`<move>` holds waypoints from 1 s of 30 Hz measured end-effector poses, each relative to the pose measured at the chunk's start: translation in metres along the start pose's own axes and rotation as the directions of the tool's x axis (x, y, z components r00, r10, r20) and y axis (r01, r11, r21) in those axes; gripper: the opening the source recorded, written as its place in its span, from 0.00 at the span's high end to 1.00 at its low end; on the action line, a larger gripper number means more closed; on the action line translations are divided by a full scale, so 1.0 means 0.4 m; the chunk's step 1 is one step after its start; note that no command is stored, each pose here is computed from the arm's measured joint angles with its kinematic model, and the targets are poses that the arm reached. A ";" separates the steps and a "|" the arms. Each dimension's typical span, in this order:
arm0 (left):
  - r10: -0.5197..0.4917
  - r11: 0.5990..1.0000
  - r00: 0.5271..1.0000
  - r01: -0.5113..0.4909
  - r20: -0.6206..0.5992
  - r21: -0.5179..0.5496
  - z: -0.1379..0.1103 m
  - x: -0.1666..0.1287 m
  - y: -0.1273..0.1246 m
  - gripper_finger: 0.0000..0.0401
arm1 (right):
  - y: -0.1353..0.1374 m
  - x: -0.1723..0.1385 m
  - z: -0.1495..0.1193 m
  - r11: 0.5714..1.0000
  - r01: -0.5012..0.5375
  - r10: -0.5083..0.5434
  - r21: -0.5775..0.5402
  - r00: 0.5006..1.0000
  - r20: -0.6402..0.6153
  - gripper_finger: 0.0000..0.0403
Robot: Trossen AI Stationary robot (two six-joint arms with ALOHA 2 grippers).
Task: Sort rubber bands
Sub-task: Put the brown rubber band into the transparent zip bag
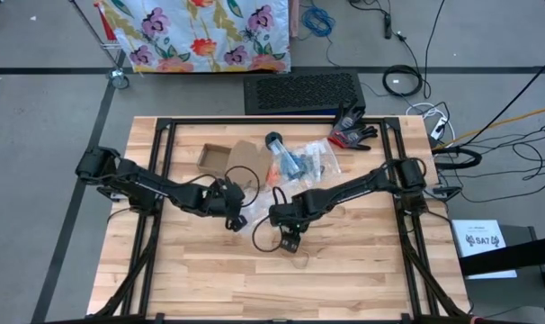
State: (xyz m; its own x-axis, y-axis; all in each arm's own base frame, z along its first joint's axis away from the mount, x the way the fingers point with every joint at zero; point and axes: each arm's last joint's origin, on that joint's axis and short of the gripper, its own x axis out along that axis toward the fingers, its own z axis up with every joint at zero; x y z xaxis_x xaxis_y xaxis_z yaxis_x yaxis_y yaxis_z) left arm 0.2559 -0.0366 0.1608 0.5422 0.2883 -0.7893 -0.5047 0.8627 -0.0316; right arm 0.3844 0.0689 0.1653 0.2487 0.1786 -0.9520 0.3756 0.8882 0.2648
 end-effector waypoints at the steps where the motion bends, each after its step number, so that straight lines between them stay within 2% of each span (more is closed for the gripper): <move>1: -0.006 1.000 1.000 0.006 0.001 0.005 -0.002 -0.002 -0.004 1.00 | 0.004 0.015 -0.003 1.000 -0.017 0.018 0.010 1.000 -0.023 0.45; 6: -0.025 0.999 1.000 0.025 0.001 0.027 -0.012 -0.009 -0.019 1.00 | 0.034 0.072 -0.008 0.985 -0.172 0.172 0.012 0.979 -0.113 0.38; 11: -0.031 0.999 0.999 0.031 0.004 0.030 -0.012 -0.010 -0.022 1.00 | 0.056 0.084 -0.017 0.982 -0.191 0.189 -0.012 0.978 -0.094 0.37; 15: -0.036 0.999 0.999 0.036 0.007 0.028 -0.011 -0.011 -0.023 1.00 | 0.063 0.086 -0.017 0.979 -0.202 0.202 0.012 0.976 -0.084 0.38; 23: -0.042 0.999 0.999 0.042 0.014 0.023 -0.009 -0.011 -0.025 1.00 | 0.091 0.092 -0.027 0.980 -0.199 0.199 0.005 0.979 -0.042 0.38; 30: -0.061 0.998 0.998 0.061 0.008 0.015 -0.008 -0.011 -0.027 1.00 | 0.110 0.110 -0.048 0.995 -0.088 0.089 -0.047 0.996 0.031 0.39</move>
State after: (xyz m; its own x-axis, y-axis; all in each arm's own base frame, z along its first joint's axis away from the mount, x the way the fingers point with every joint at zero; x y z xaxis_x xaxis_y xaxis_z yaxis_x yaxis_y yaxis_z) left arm 0.2568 -0.0488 0.1626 0.5776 0.2386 -0.7806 -0.4607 0.8847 -0.0705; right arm 0.3950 0.1239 0.1319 0.3086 0.2438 -0.9194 0.3098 0.8881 0.3395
